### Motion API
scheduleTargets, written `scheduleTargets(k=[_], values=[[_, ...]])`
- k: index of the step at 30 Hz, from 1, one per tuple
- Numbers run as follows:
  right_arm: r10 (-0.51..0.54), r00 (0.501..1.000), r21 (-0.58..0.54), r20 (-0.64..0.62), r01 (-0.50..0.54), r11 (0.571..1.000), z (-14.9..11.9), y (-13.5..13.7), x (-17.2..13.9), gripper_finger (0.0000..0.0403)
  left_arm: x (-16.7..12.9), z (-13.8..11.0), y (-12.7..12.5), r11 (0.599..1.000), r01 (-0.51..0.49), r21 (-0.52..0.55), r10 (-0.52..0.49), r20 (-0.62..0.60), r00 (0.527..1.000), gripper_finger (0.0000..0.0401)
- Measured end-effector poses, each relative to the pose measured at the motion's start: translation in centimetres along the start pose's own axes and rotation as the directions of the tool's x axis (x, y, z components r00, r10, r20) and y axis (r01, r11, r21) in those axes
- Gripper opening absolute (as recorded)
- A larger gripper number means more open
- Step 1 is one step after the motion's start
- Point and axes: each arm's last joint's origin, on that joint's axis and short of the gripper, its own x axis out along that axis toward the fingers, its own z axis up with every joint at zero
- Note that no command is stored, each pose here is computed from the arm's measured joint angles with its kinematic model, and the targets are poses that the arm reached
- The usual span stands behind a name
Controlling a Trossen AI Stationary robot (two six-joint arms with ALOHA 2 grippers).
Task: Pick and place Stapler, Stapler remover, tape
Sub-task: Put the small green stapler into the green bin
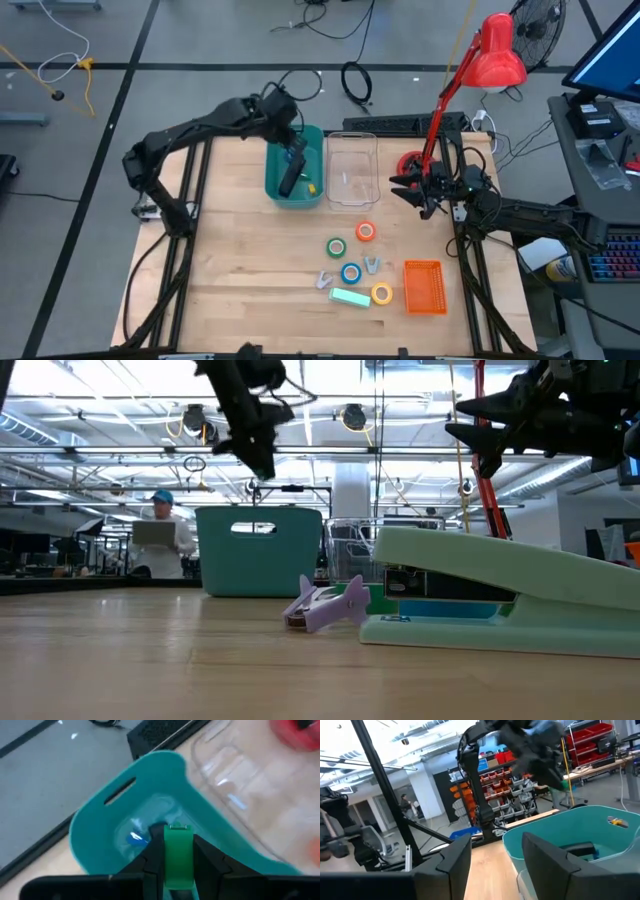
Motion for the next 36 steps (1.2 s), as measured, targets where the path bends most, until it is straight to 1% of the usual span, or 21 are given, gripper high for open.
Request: scheduleTargets(k=[2, 4, 7, 10, 12, 16, 19, 21, 26, 28, 33, 36], values=[[0.0, 1.0, 0.0, 0.0, 0.0, 1.0, 0.0, 0.0, 0.0, 0.0171, 1.5, 0.1, 0.9, 1.0, 0.002, 0.021, -0.001, -0.05, 0.999, 0.0068], [-0.001, 1.0, 0.0, 0.0, 0.001, 1.0, 0.0, 0.0, 0.0, 0.0171, 2.7, 0.5, 1.4, 0.999, 0.028, 0.037, -0.026, -0.062, 0.998, 0.0068], [0.0, 1.0, 0.0, 0.0, 0.0, 1.0, 0.0, 0.0, 0.0, 0.0171, 4.7, 0.5, 2.3, 0.996, 0.051, 0.068, -0.043, -0.115, 0.992, 0.0068], [-0.001, 1.0, 0.0, 0.0, 0.001, 1.0, 0.0, 0.0, 0.0, 0.0171, 6.6, 0.8, 3.1, 0.995, 0.082, 0.054, -0.074, -0.134, 0.988, 0.0068], [-0.001, 1.0, 0.0, 0.0, 0.001, 1.0, 0.0, 0.0, 0.0, 0.0171, 7.3, 0.9, 3.4, 0.992, 0.113, 0.057, -0.104, -0.141, 0.985, 0.0068], [-0.001, 1.0, 0.0, 0.0, 0.001, 1.0, 0.0, 0.0, 0.0, 0.0171, 8.5, 0.8, 3.6, 0.99, 0.125, 0.066, -0.113, -0.164, 0.98, 0.0068], [-0.001, 1.0, 0.0, 0.0, 0.001, 1.0, 0.0, 0.0, 0.0, 0.0171, 8.9, 0.6, 3.4, 0.987, 0.152, 0.048, -0.14, -0.188, 0.972, 0.0068], [-0.001, 1.0, 0.0, -0.001, 0.001, 1.0, 0.0, 0.0, 0.0, 0.0171, 8.8, 0.2, 3.2, 0.988, 0.151, 0.021, -0.143, -0.224, 0.964, 0.0068], [-0.001, 1.0, -0.002, 0.0, 0.001, 1.0, 0.0, 0.0, 0.0, 0.0171, 8.6, -0.8, 2.7, 0.998, 0.049, -0.031, -0.056, -0.299, 0.953, 0.0068], [-0.001, 1.0, -0.011, -0.001, 0.001, 1.0, 0.0, 0.0, 0.0, 0.0171, 8.5, -1.0, 2.6, 0.999, 0.03, -0.046, -0.043, -0.317, 0.947, 0.0068], [-0.001, 1.0, -0.058, -0.001, 0.001, 0.998, 0.0, 0.0, 0.0, 0.0171, 8.5, -1.2, 1.2, 1.0, 0.015, 0.01, -0.011, -0.297, 0.955, 0.0068], [-0.001, 1.0, -0.063, -0.001, 0.001, 0.998, 0.0, 0.0, 0.0, 0.0171, 8.5, -1.3, 0.4, 0.996, 0.067, 0.055, -0.048, -0.296, 0.954, 0.0068]])
